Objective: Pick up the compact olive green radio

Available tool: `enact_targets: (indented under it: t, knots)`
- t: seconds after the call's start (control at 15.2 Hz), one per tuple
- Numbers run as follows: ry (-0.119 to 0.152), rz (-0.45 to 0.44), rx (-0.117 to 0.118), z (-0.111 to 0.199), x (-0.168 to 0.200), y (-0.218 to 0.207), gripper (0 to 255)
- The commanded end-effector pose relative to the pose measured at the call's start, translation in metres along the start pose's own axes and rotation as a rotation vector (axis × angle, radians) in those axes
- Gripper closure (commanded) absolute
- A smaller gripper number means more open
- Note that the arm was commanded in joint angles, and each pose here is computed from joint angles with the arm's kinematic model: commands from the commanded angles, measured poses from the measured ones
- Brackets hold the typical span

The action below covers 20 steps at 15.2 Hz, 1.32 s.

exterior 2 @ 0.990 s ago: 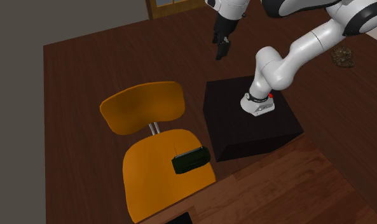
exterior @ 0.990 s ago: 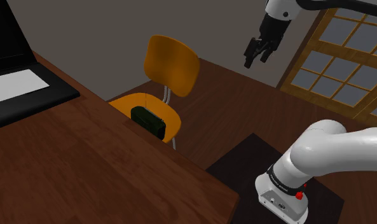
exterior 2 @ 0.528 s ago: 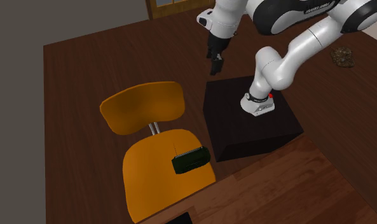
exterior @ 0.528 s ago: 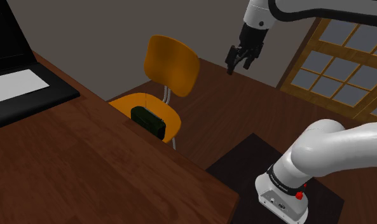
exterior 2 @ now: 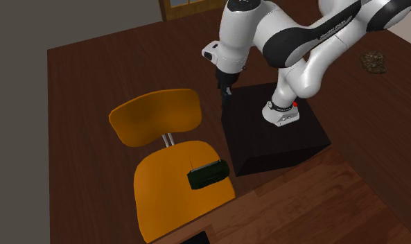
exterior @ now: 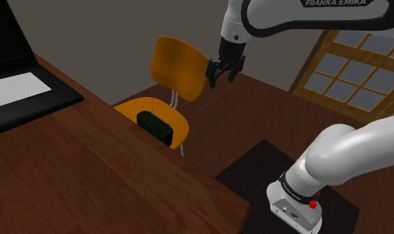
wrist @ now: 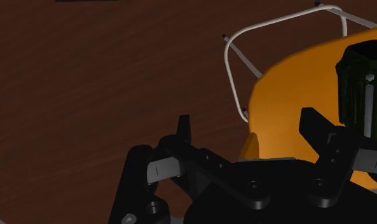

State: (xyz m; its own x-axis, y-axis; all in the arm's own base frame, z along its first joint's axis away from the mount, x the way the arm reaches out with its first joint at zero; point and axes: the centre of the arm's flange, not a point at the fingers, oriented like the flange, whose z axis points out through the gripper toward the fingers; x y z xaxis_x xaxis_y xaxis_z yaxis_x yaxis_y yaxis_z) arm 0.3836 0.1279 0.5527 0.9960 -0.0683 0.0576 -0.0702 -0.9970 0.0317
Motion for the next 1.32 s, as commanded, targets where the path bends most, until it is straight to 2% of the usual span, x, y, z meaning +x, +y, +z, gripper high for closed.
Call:
enact_targets:
  t: [0.0, 1.25]
  knots:
    - [-0.009, -0.002, 0.011, 0.014, 0.011, -0.019, 0]
    - [-0.093, -0.028, 0.109, 0.118, 0.105, -0.218, 0]
